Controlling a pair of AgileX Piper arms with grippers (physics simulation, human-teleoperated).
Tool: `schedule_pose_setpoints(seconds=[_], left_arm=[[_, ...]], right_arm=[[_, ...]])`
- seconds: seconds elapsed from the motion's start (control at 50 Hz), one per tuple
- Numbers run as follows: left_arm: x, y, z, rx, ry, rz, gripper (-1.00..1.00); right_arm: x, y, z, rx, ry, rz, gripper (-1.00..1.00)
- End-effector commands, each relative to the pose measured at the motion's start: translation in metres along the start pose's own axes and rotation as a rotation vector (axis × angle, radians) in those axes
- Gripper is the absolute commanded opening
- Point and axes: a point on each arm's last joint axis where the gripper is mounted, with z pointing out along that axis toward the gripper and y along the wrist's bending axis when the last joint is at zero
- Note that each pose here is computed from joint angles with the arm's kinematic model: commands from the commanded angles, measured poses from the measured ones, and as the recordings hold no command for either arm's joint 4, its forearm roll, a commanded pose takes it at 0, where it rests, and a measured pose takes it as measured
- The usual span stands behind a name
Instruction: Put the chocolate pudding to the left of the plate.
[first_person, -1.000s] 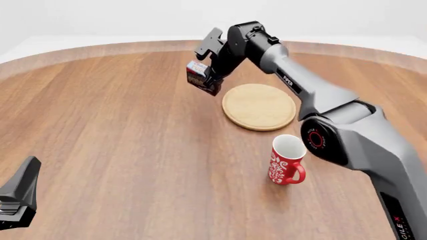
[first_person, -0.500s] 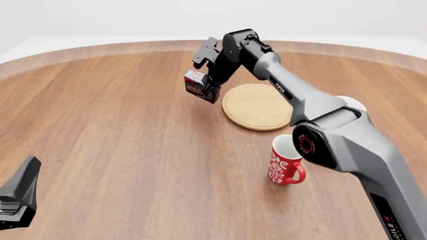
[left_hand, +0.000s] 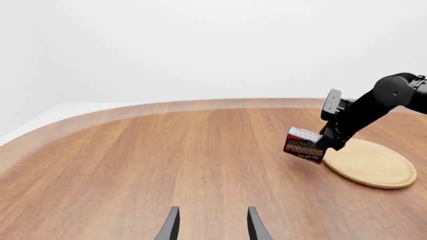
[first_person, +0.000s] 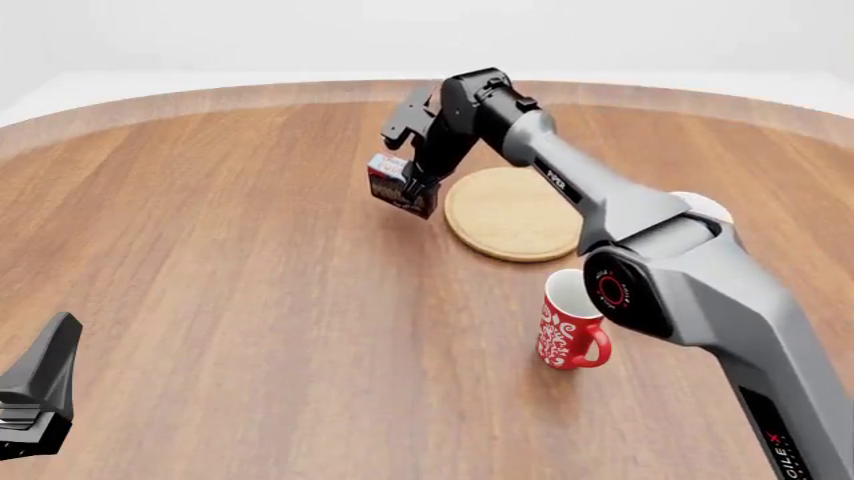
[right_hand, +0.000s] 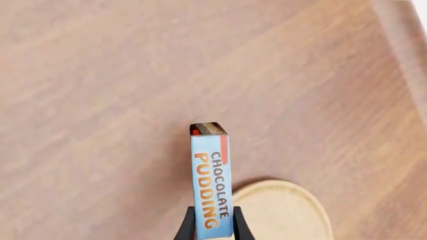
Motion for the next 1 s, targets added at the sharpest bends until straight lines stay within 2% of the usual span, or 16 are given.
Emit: schedule_pose_setpoints(seconds=[0.02,0.5,0.52,0.6,0.9,1.0], left_arm=[[0.000,0.000,0.000,0.000,0.000,0.000,1.00],[0.000,0.000,0.000,0.000,0.000,0.000,1.00],[0.000,0.000,0.000,0.000,0.000,0.000,1.00],[0.000,0.000,0.000,0.000,0.000,0.000,1.00],[0.000,0.000,0.000,0.000,0.000,0.000,1.00],[0.000,0.000,0.000,0.000,0.000,0.000,1.00]], right_arm=[[0.000,0.003,0.003,-0.006,0.007,0.012,-1.00],[0.008,0.006,0.018,-0.024,0.036,0.005,-1.00],[0.007,0.008,0.016,-0.026,0.034,0.003,1.00],[0.002,0.016,0.007,-0.028,0.021,0.007,1.00],[0.003,0.012,-0.002,-0.016,0.008,0.015,1.00],[0.002,0.010,-0.014,-0.010,0.002,0.014,1.00]])
